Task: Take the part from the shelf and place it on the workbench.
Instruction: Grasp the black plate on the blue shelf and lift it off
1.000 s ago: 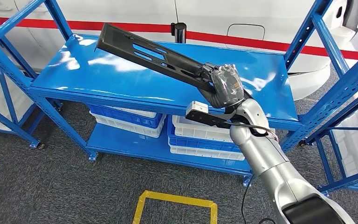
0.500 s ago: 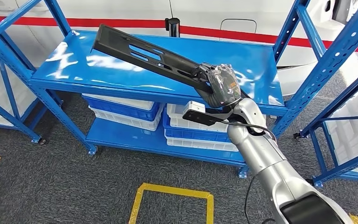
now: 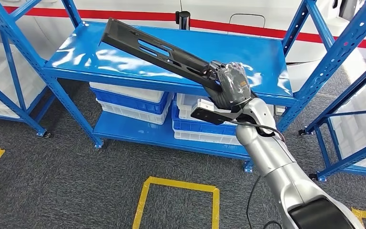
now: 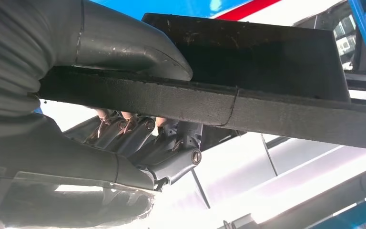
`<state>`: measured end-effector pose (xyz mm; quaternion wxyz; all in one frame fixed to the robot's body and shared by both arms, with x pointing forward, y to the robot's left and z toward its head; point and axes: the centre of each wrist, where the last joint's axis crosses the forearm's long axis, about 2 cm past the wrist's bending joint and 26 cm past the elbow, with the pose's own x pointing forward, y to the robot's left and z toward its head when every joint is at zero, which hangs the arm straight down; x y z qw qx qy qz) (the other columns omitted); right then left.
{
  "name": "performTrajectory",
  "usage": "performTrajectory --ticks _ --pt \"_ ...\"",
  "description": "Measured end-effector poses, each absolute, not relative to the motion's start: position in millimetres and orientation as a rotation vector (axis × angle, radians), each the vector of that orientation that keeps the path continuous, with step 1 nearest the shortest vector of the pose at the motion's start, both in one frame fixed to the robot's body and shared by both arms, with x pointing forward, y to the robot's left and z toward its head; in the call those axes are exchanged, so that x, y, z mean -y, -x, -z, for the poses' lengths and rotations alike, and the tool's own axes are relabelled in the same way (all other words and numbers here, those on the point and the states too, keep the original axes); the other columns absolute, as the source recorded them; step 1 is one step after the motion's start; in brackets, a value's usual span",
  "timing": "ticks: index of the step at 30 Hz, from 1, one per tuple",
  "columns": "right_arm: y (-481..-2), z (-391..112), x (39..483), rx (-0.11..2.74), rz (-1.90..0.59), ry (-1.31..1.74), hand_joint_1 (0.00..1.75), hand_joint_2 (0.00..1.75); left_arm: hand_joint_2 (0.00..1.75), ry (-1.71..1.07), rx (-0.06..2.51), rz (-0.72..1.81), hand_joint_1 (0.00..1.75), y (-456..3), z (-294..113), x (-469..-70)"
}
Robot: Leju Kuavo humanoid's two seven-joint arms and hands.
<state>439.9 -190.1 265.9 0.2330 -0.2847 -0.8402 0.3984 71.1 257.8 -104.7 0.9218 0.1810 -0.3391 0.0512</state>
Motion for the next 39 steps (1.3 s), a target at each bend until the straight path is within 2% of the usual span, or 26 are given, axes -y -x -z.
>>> performTrajectory --ticks 19,39 --pt "-443 -283 182 2.336 -1.066 0.791 1.73 1.75 0.0 -0.386 0.693 -0.119 0.0 -65 106 -258" --pt "-445 -279 186 2.324 -1.062 0.792 1.73 1.75 0.0 -0.388 0.683 -0.128 0.0 -62 106 -258"
